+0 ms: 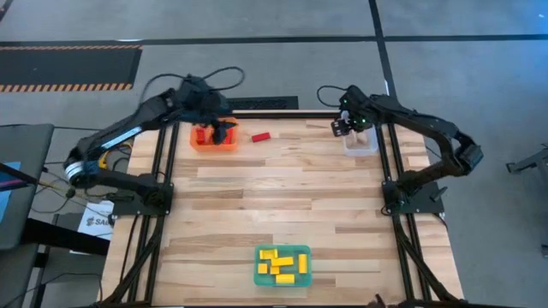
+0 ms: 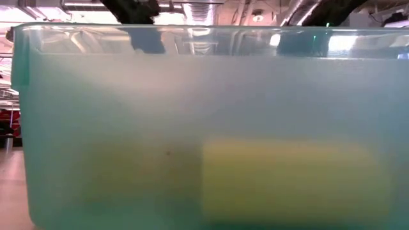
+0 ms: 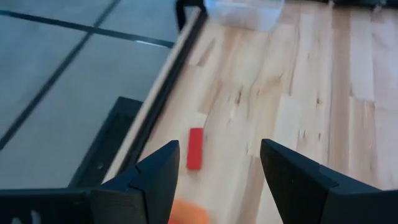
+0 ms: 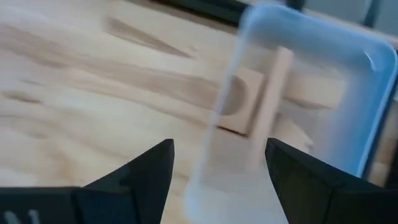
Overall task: Sort & place blocks by color
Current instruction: Put the red block into the orange bin, then return to Home Position
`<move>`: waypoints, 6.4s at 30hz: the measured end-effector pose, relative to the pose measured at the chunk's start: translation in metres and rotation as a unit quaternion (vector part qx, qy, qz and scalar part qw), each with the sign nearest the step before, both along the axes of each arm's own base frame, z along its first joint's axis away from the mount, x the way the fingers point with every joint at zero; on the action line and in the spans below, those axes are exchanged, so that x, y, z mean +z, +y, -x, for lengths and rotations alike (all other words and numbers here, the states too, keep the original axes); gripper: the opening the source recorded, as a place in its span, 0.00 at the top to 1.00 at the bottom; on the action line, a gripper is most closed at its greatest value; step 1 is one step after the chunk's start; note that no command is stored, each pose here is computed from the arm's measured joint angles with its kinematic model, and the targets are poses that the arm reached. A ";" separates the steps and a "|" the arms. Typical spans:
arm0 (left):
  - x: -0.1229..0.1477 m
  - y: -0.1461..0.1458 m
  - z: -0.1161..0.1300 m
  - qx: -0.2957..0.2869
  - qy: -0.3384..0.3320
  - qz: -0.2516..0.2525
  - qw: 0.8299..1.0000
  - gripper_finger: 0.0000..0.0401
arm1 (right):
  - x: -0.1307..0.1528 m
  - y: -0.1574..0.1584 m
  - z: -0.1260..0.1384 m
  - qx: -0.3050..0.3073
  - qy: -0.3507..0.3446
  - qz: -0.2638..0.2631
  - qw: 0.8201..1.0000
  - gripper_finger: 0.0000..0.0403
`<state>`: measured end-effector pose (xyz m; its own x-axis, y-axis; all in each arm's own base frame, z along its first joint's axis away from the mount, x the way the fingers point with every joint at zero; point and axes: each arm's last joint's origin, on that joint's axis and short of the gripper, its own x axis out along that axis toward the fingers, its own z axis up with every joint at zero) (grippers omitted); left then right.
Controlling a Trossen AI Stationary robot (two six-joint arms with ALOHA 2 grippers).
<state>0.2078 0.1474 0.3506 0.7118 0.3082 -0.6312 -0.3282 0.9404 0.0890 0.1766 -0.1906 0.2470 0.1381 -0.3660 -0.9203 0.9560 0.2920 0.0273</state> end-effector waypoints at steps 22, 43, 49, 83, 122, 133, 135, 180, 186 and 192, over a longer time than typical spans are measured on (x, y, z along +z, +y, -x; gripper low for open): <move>-0.194 0.091 -0.110 -0.039 0.139 0.051 0.988 0.47 | 0.063 0.081 0.002 0.063 -0.135 0.060 0.987 0.32; -0.228 0.093 -0.112 -0.058 0.192 0.057 0.978 0.72 | 0.059 0.081 0.001 0.067 -0.120 0.053 0.989 0.32; -0.225 0.094 -0.112 -0.045 0.189 0.053 0.979 0.82 | 0.059 0.081 0.001 0.067 -0.120 0.053 0.989 0.32; -0.169 0.051 0.056 0.095 0.203 0.006 0.974 0.82 | 0.064 0.090 -0.011 0.083 -0.160 0.065 0.981 0.32; -0.080 0.023 0.034 0.083 -0.057 0.108 0.989 0.15 | 0.066 0.088 -0.014 0.086 -0.178 0.073 0.978 0.32; -0.022 -0.049 0.015 -0.062 -0.233 0.093 0.966 0.26 | 0.078 0.106 -0.093 0.272 -0.357 0.164 0.878 0.32; -0.014 -0.061 0.008 -0.092 -0.265 0.093 0.955 0.26 | 0.078 0.113 -0.108 0.311 -0.384 0.174 0.851 0.32; -0.113 -0.119 0.108 -0.054 -0.353 0.050 0.933 1.00 | 0.016 0.183 -0.008 0.441 -0.445 0.228 0.745 0.99; -0.144 -0.119 0.114 -0.012 -0.357 0.065 0.932 1.00 | -0.013 0.183 0.014 0.428 -0.464 0.234 0.740 0.99; -0.159 -0.118 0.116 0.015 -0.381 0.066 0.922 1.00 | -0.034 0.183 0.028 0.414 -0.487 0.258 0.724 1.00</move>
